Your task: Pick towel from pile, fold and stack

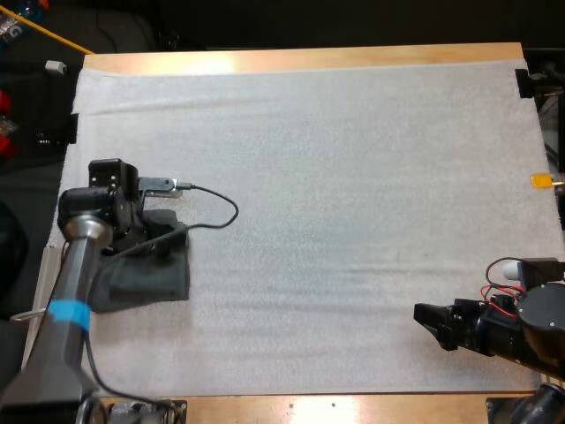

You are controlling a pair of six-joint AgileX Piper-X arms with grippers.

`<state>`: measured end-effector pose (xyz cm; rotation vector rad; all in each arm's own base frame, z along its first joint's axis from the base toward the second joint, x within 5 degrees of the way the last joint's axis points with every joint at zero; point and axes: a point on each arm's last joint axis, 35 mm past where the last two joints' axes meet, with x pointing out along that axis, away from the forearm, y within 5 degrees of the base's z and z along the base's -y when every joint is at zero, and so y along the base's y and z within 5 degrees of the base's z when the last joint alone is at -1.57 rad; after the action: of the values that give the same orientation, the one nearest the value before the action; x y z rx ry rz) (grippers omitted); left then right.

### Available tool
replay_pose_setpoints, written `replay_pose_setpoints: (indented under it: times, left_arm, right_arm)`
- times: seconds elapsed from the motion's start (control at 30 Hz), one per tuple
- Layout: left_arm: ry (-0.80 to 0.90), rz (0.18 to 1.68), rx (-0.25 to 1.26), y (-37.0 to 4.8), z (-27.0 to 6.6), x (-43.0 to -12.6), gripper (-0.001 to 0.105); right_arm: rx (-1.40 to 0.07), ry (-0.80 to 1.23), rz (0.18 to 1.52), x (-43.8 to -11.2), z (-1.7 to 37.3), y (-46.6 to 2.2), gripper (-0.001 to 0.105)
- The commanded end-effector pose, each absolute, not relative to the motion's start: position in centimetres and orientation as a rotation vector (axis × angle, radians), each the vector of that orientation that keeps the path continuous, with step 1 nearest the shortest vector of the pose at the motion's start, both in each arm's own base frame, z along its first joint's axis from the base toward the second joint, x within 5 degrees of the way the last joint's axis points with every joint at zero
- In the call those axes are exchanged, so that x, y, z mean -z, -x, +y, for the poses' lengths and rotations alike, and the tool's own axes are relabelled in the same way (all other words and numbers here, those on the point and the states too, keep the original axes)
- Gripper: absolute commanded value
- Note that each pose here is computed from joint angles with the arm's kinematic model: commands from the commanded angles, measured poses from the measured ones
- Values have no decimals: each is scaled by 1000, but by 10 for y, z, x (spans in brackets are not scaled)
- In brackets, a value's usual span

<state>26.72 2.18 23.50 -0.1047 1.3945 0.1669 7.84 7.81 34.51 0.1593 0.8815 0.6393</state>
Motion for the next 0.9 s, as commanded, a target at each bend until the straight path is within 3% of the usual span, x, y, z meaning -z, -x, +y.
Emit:
replay_pose_setpoints:
  times: [0.0, 0.2, 0.6, 0.87]
  left_arm:
    - [93, 1390, -197, -263, 23, -242, 62]
    - [91, 1380, -199, -253, 22, -242, 62]
    - [90, 1408, -200, -230, 20, -181, 62]
    - [108, 1409, -179, -233, 20, -187, 62]
  right_arm:
    - [-652, -168, 869, -348, 79, -78, 71]
    - [-652, -168, 869, -348, 79, -78, 71]
    - [-652, -168, 869, -348, 79, -78, 71]
    - [-652, -168, 869, -348, 79, -78, 71]
